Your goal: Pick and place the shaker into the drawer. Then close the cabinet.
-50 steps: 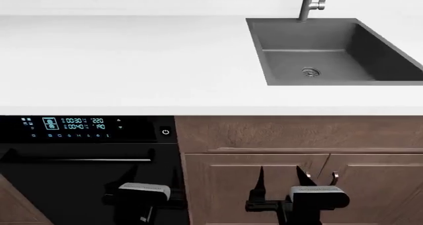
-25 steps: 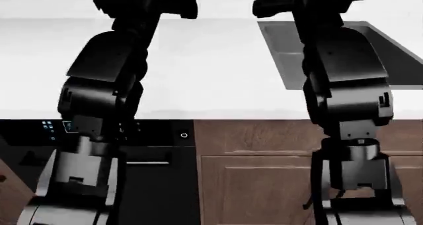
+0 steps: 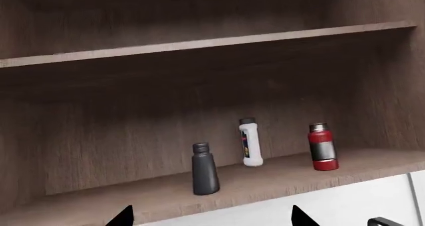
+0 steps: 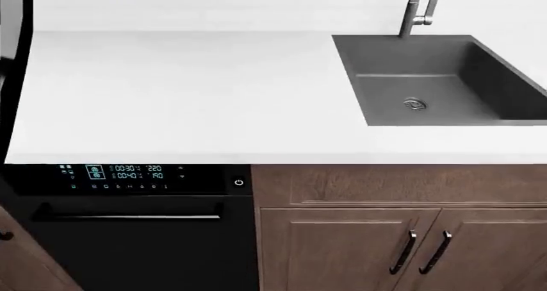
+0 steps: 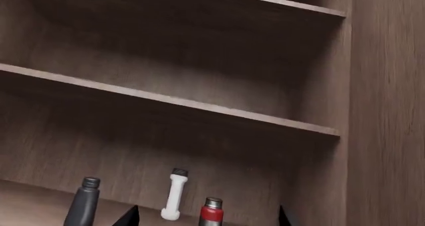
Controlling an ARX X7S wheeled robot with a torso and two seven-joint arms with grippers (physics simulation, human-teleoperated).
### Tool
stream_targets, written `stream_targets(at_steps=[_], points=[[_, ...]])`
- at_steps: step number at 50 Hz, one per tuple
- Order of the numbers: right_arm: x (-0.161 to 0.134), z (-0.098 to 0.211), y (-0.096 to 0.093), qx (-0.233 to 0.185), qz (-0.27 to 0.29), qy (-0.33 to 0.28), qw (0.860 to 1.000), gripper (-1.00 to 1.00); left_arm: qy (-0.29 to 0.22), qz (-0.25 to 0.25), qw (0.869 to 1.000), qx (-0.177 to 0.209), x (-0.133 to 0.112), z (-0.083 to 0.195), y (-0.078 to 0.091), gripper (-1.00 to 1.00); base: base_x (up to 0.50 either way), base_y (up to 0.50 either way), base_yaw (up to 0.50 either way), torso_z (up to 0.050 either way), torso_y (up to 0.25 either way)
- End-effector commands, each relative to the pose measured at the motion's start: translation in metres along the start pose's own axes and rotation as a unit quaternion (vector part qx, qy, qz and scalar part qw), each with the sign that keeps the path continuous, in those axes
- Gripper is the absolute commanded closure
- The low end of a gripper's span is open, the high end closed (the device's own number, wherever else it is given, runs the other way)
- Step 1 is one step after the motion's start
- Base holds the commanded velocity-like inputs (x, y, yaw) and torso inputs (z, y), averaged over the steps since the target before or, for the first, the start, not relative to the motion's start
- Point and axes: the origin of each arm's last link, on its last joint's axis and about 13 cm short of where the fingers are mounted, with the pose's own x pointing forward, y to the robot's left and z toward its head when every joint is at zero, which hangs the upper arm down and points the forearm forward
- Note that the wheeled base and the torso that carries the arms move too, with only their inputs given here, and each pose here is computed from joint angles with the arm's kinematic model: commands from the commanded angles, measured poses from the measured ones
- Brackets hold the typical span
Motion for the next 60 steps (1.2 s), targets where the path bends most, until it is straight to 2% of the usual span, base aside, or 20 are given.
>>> stream_targets(at_steps=[1, 11, 19, 51, 60], points=[[-0.002, 0.017, -0.001, -0.007, 0.013, 0.009, 1.000, -1.00, 0.021, 0.016, 0.999, -0.022, -0.003, 0.010, 0.005, -1.00, 0.50, 0.00, 0.00, 0.000, 0.000], [0.000, 0.008, 0.001, -0.002, 0.017, 0.030, 0.999, -1.00, 0.039, -0.003, 0.999, -0.031, -0.002, -0.001, 0.004, -1.00, 0.50, 0.00, 0.00, 0.000, 0.000], [0.000, 0.006, 0.002, -0.002, 0.021, 0.037, 0.999, -1.00, 0.029, -0.018, 0.999, -0.031, -0.002, 0.004, 0.003, -1.00, 0.50, 0.00, 0.00, 0.000, 0.000], [0.002, -0.009, 0.002, 0.002, 0.023, 0.046, 0.999, -1.00, 0.041, -0.021, 0.999, -0.023, -0.001, -0.008, 0.005, -1.00, 0.50, 0.00, 0.00, 0.000, 0.000], [0.003, -0.012, 0.002, 0.009, 0.017, 0.042, 0.999, -1.00, 0.046, -0.025, 0.998, -0.022, 0.000, -0.013, 0.004, -1.00, 0.00, 0.00, 0.00, 0.000, 0.000]])
